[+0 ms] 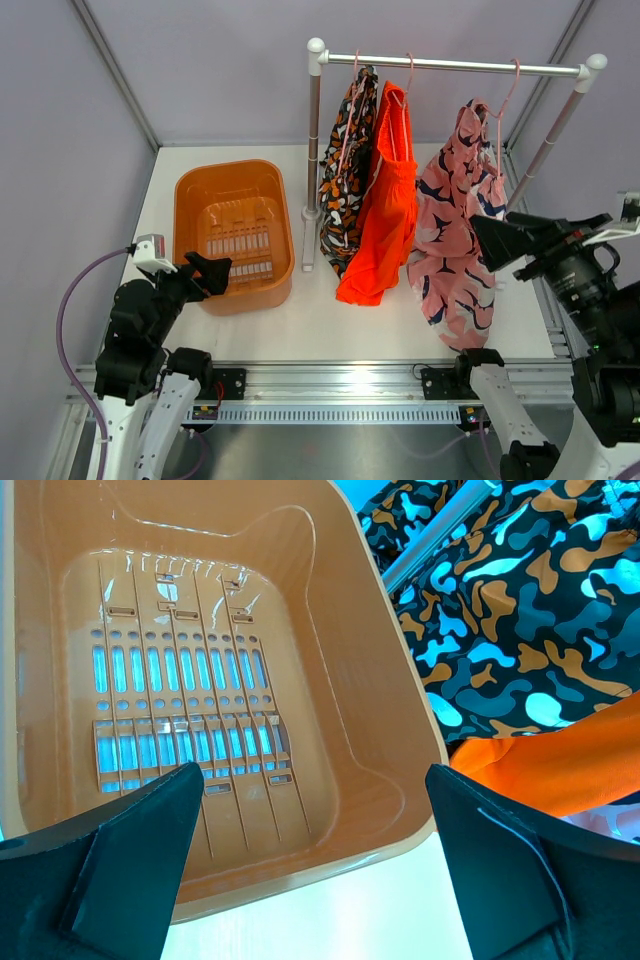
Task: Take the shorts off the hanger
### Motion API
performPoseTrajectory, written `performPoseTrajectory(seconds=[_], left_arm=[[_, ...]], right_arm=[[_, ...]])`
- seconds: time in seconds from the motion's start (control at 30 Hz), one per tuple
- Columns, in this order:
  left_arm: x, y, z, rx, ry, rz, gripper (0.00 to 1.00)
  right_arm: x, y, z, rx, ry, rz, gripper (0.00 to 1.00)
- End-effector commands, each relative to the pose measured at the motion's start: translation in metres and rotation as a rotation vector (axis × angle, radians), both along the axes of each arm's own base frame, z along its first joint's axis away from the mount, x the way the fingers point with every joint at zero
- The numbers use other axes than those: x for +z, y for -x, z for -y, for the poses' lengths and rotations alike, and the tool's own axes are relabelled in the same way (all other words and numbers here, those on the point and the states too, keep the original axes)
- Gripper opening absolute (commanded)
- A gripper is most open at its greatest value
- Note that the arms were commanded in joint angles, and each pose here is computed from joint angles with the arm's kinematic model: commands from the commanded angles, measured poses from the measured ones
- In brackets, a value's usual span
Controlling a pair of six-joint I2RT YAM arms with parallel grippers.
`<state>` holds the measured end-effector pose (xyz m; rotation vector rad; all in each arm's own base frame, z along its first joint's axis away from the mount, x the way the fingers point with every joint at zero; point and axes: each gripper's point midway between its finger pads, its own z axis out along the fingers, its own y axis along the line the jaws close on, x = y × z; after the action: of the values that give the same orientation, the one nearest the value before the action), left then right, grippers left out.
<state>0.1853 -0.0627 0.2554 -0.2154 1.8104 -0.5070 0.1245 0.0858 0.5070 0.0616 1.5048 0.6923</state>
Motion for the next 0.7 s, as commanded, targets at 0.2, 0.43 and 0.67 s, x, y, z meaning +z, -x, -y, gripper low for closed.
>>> performPoseTrajectory(seconds=[0.2, 0.43, 0.67], left_arm=[[0.013, -0.003, 0.005, -0.028, 0.004, 0.064, 0.99], [0.015, 0.000, 0.006, -0.041, 0.005, 0.075, 0.99], [0.017, 0.000, 0.006, -0.042, 0.007, 0.085, 0.99]], right_arm=[[-0.007, -0.109, 0.071, -0.360, 0.186, -0.203, 0.95], [-0.019, -0.184, 0.089, -0.444, 0.194, -0.265, 0.91], [-0.027, -0.233, 0.098, -0.480, 0.206, -0.270, 0.84]])
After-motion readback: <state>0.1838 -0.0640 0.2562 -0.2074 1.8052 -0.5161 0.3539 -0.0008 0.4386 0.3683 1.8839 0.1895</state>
